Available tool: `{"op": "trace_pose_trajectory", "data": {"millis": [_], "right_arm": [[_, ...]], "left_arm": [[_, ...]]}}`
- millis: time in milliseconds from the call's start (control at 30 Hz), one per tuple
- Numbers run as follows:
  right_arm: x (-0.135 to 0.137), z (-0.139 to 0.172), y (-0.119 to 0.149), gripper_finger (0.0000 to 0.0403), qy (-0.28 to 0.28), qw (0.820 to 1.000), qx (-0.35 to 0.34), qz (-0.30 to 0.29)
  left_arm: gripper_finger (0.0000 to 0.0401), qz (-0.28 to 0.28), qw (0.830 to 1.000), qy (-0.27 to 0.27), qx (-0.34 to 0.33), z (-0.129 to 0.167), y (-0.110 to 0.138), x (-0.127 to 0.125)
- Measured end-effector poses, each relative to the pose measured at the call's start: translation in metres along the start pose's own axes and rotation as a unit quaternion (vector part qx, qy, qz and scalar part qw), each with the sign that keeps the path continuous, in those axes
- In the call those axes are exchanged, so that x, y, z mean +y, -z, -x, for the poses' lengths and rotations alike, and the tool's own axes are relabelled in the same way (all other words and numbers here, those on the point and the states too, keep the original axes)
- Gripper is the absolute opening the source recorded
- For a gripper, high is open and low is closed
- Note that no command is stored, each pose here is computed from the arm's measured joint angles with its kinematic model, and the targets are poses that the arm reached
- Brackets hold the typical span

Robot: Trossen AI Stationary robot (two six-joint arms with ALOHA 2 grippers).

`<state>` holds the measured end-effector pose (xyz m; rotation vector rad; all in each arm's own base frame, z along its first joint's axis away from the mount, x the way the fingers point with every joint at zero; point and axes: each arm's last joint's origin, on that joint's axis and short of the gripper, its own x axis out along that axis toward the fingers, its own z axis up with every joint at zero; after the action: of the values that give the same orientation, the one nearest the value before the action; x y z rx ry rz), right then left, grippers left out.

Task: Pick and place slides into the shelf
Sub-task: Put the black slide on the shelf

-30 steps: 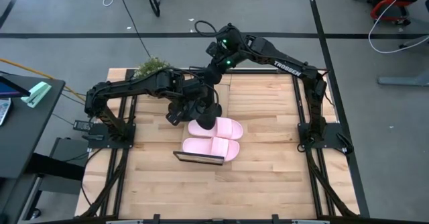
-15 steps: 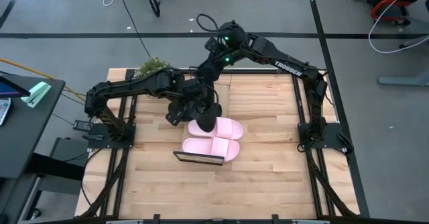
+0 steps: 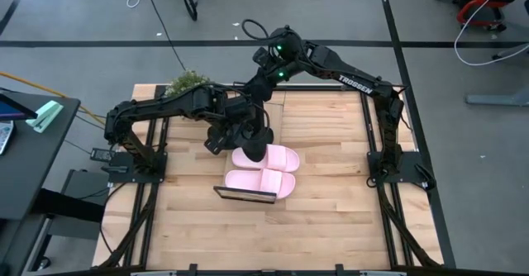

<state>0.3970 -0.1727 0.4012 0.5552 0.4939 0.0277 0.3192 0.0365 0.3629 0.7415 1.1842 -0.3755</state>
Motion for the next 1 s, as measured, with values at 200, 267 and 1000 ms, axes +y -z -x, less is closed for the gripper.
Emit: {"op": "trace_pose_trajectory", "data": {"millis": [200,267,1000], "right_arm": [[-0.005,0.0,0.006,0.0175,0.05,0.999,0.02,-0.007],[-0.005,0.0,0.006,0.0186,0.055,0.998,0.019,-0.006],[-0.013,0.004,0.017,0.0173,0.092,0.993,0.071,-0.036]], "left_arm": [[0.0017,0.0,1.0,0.0,0.0,0.0,0.0,0.0],[0.001,0.0,1.0,-0.001,0.0,0.0,0.0,0.0],[0.0017,0.013,1.0,0.006,-0.007,0.0,0.0,0.0]]}}
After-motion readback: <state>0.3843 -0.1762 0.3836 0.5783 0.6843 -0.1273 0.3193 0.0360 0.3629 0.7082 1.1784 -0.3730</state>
